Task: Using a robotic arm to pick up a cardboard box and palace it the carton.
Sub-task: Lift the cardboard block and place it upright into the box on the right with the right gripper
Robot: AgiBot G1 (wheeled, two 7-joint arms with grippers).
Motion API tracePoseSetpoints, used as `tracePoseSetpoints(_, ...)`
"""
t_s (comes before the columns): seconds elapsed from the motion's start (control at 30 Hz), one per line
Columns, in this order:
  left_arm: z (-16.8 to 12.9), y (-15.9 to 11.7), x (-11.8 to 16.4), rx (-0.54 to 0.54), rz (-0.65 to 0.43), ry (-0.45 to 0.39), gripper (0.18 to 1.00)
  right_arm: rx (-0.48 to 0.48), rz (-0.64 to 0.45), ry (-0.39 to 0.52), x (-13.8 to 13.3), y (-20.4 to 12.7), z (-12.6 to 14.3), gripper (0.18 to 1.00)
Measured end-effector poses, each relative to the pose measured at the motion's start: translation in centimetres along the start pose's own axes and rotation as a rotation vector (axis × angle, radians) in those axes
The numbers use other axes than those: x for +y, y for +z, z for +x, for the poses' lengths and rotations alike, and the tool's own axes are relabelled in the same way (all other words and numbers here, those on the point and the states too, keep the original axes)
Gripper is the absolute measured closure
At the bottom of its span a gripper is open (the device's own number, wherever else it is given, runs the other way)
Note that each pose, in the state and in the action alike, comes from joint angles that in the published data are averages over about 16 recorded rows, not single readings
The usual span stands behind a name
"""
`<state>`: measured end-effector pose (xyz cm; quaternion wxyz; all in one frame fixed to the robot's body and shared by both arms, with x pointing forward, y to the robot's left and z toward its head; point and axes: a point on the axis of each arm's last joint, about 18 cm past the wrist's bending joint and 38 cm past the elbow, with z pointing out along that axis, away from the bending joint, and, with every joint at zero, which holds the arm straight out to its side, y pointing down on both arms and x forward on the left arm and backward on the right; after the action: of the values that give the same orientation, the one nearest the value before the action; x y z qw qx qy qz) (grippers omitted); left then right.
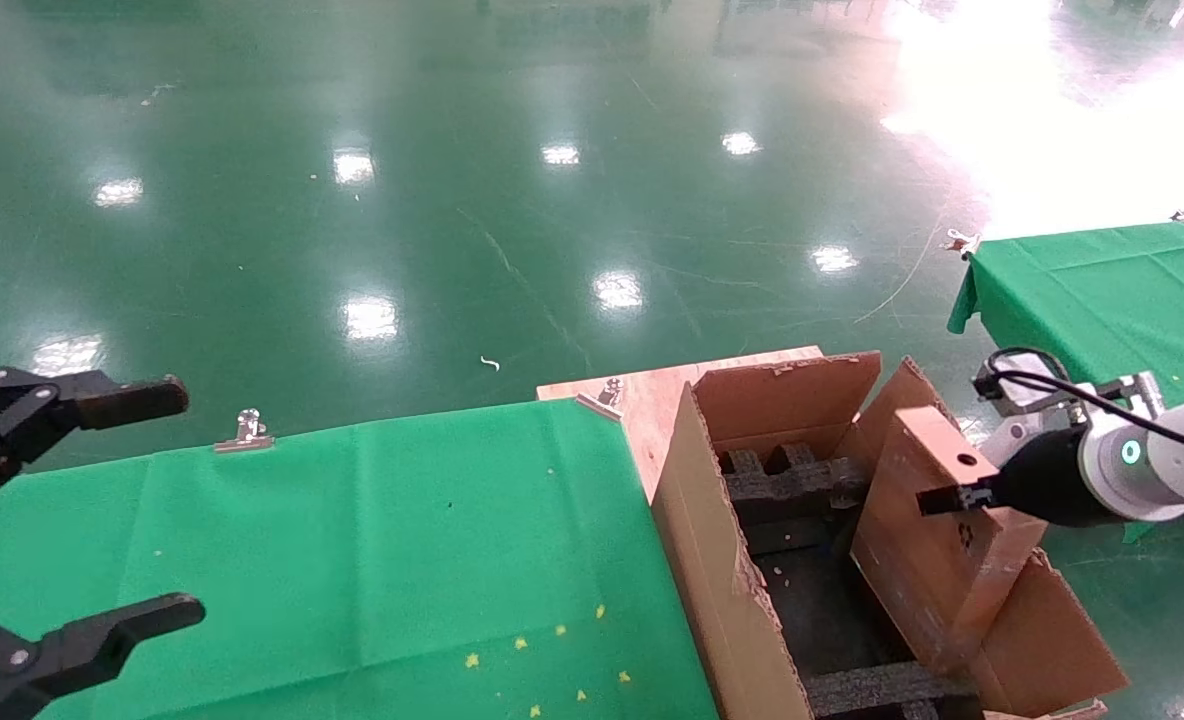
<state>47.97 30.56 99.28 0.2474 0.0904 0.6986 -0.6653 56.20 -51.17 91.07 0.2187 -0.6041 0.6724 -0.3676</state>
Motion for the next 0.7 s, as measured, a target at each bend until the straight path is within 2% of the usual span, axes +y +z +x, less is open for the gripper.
tracePoseSetpoints(0.27,0.0,0.0,0.0,0.0,0.0,0.0,0.184,0.01,0.021,0.008,-0.3,0.3,0.1,0.838)
tracePoseSetpoints(0.7,0.0,0.0,0.0,0.0,0.0,0.0,0.184,0.0,0.001,0.028,1.3,2.0,-0.7,0.839)
